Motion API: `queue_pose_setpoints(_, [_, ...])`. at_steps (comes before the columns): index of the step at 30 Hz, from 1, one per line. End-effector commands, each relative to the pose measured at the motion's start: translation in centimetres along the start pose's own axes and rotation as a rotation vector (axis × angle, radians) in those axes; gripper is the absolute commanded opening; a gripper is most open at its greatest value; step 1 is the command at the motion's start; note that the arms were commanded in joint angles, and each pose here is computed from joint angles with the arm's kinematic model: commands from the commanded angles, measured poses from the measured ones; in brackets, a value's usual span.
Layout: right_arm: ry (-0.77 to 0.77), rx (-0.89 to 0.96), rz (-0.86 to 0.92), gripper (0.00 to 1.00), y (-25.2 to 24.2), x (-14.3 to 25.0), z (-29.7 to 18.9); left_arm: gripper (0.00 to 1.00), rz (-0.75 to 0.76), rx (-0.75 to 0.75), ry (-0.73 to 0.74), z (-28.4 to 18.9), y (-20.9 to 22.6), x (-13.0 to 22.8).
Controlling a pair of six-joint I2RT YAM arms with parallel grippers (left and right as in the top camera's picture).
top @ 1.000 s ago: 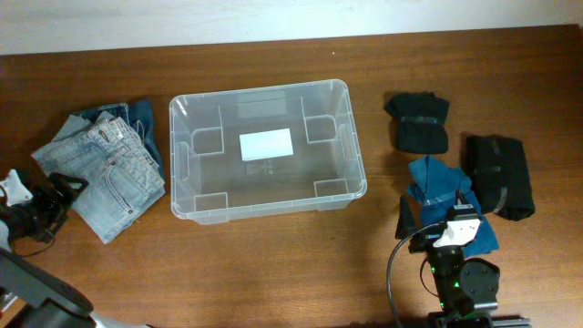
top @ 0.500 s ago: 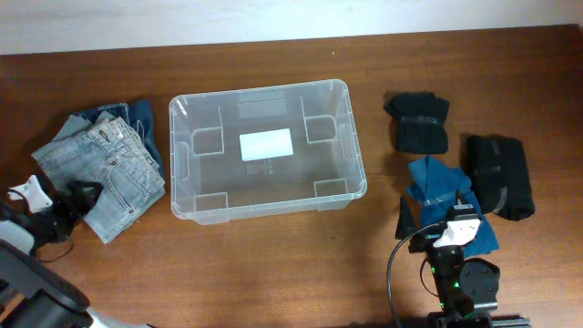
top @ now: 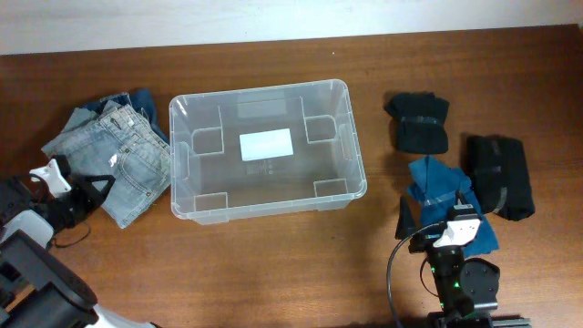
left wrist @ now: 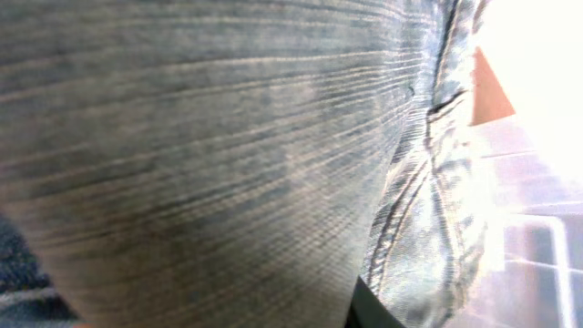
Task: Pack container
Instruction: 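Move the left gripper to the light-blue jeans and grasp the top pair, then lift the light-blue jeans with the left gripper toward the container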
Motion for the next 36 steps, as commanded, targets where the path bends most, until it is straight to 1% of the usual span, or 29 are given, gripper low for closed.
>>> queue_pose_setpoints(1, [0.004, 0.013, -0.007, 0.98, -0.3, 0.2, 0.0, 0.09, -0.026, 0.176, -0.028, -0.3, -3.1, -2.2])
queue_pose_setpoints(3, [0.004, 0.013, -0.007, 0.98, -0.3, 0.2, 0.0, 0.01, -0.030, 0.201, -0.051, -1.0, -4.2, -3.6])
queue_pose_setpoints(8, [0.004, 0.013, -0.007, 0.98, -0.3, 0.2, 0.0, 0.01, 0.063, 0.207, -0.130, -4.4, -7.8, -7.1])
queue_pose_setpoints(9, [0.004, 0.013, -0.007, 0.98, -0.3, 0.2, 0.0, 0.01, 0.113, 0.205, -0.167, -5.9, -9.3, -8.0])
queue_pose_setpoints(16, [0.004, 0.013, -0.007, 0.98, -0.3, 0.2, 0.0, 0.01, 0.230, 0.200, -0.256, -9.9, -13.5, -8.9])
queue_pose_setpoints(19, [0.004, 0.013, -0.007, 0.98, -0.3, 0.2, 0.0, 0.01, 0.222, 0.189, -0.253, -10.0, -13.5, -8.8])
queue_pose_setpoints(21, [0.004, 0.013, -0.007, 0.98, -0.3, 0.2, 0.0, 0.01, 0.182, 0.098, -0.235, -9.6, -12.0, -8.4])
queue_pose_setpoints(24, [0.004, 0.013, -0.007, 0.98, -0.3, 0.2, 0.0, 0.01, 0.167, -0.010, -0.193, -9.3, -10.3, -7.4])
queue_pose_setpoints(27, [0.004, 0.013, -0.007, 0.98, -0.3, 0.2, 0.0, 0.01, 0.140, -0.063, -0.176, -9.2, -9.5, -7.0])
queue_pose_setpoints(30, [0.004, 0.013, -0.007, 0.98, -0.3, 0.2, 0.0, 0.05, 0.137, -0.064, -0.175, -9.2, -9.5, -6.9])
queue_pose_setpoints(33, [0.004, 0.013, -0.007, 0.98, -0.3, 0.2, 0.0, 0.06, 0.081, -0.060, -0.173, -9.2, -9.5, -6.9])
queue_pose_setpoints(34, [0.004, 0.013, -0.007, 0.98, -0.3, 0.2, 0.0, 0.09, 0.047, -0.057, -0.171, -9.2, -9.4, -6.8])
queue_pose_setpoints(36, [0.004, 0.013, -0.007, 0.98, -0.3, 0.2, 0.0, 0.10, 0.015, -0.056, -0.167, -9.2, -9.4, -6.7])
Point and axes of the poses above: each gripper's point midway between its finger pads, its own z axis out along the fingers, its own y axis along the line the jaws close on, x = y × z, the point moved 3 cm from there along -z, back along the fingers, and after that the axes turned 2 degrees about z, right-handed, at the moved point
